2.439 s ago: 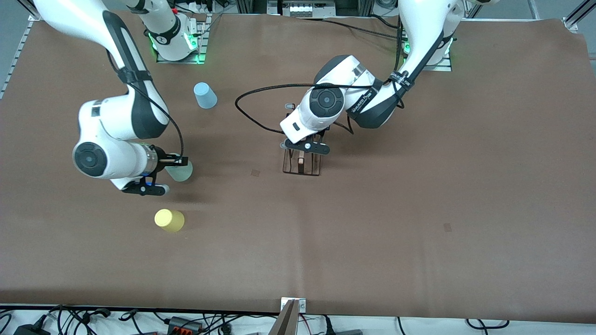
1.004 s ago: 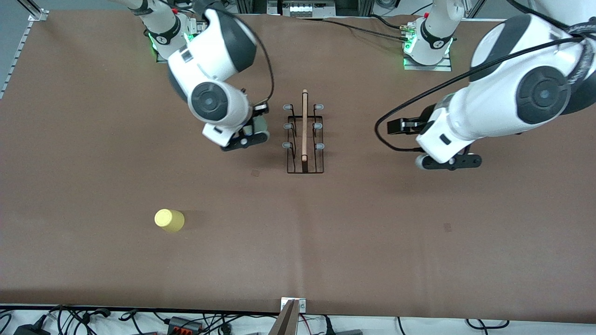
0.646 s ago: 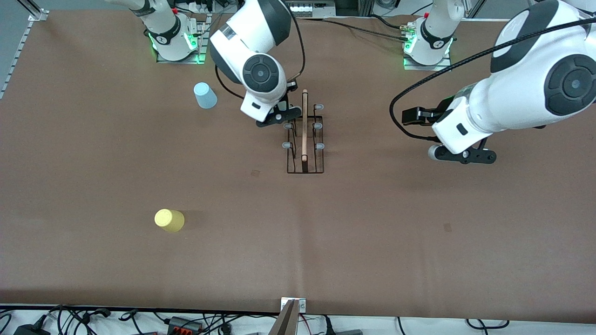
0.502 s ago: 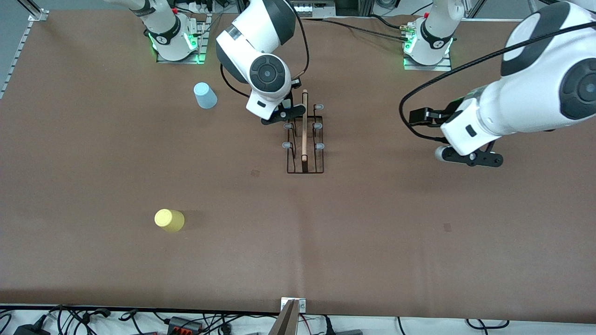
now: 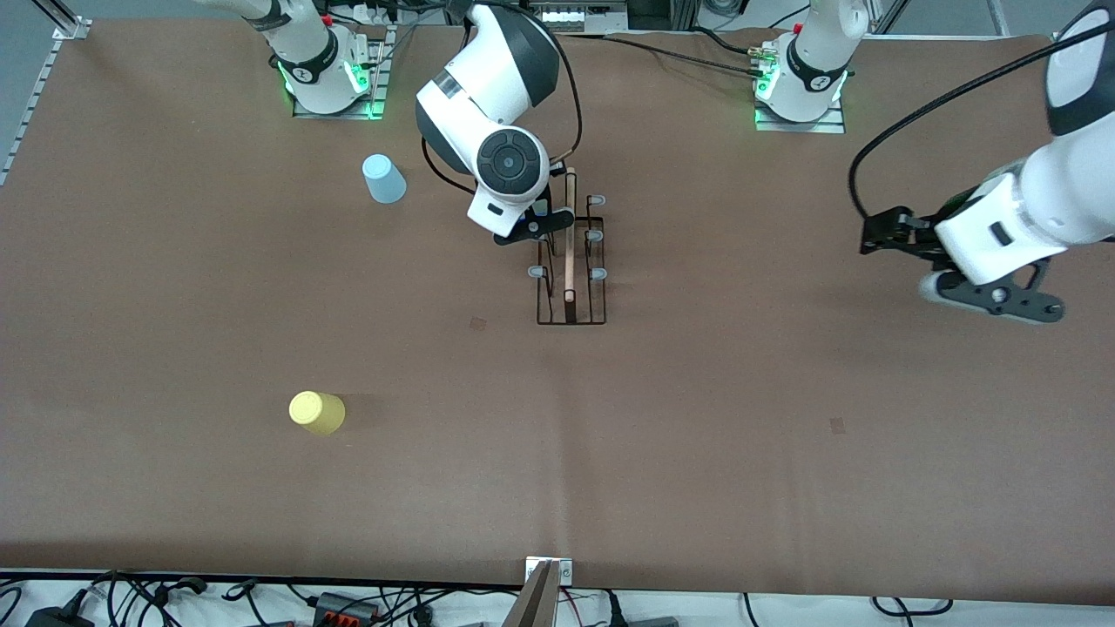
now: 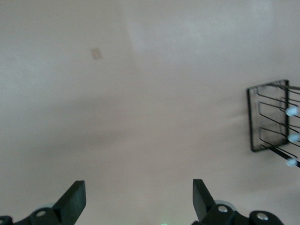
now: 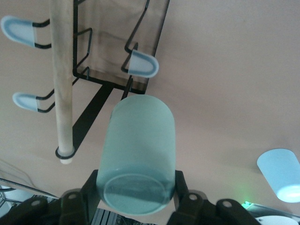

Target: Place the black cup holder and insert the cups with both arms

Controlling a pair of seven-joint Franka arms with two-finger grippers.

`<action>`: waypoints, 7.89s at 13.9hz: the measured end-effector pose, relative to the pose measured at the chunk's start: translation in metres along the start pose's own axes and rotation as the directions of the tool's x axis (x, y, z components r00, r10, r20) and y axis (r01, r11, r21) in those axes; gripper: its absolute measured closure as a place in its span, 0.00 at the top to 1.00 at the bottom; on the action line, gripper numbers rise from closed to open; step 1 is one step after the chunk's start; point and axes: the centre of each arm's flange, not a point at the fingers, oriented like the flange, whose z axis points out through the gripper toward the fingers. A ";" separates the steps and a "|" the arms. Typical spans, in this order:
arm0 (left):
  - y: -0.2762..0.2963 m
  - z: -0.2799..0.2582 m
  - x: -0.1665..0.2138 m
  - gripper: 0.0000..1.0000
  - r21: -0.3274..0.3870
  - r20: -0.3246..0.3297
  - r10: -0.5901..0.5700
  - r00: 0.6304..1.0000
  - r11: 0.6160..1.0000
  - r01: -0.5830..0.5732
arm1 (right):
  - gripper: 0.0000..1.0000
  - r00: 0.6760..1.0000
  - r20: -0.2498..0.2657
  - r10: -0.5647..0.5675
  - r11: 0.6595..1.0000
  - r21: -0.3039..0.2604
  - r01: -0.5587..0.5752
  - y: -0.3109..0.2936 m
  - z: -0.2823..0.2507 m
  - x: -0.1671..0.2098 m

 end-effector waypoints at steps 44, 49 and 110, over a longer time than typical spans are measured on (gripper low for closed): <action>-0.033 -0.013 -0.069 1.00 0.061 -0.066 -0.161 0.985 0.984 0.165 | 1.00 0.859 -0.399 0.320 0.943 0.046 -0.330 0.449 -0.022 0.200; -0.033 -0.012 -0.070 1.00 0.060 -0.057 -0.183 0.982 0.981 0.186 | 1.00 0.843 -0.436 0.314 0.944 0.049 -0.326 0.457 -0.020 0.206; -0.041 -0.011 -0.073 1.00 0.056 -0.046 -0.227 0.973 0.972 0.229 | 1.00 0.827 -0.486 0.283 0.956 0.077 -0.282 0.504 -0.283 -0.068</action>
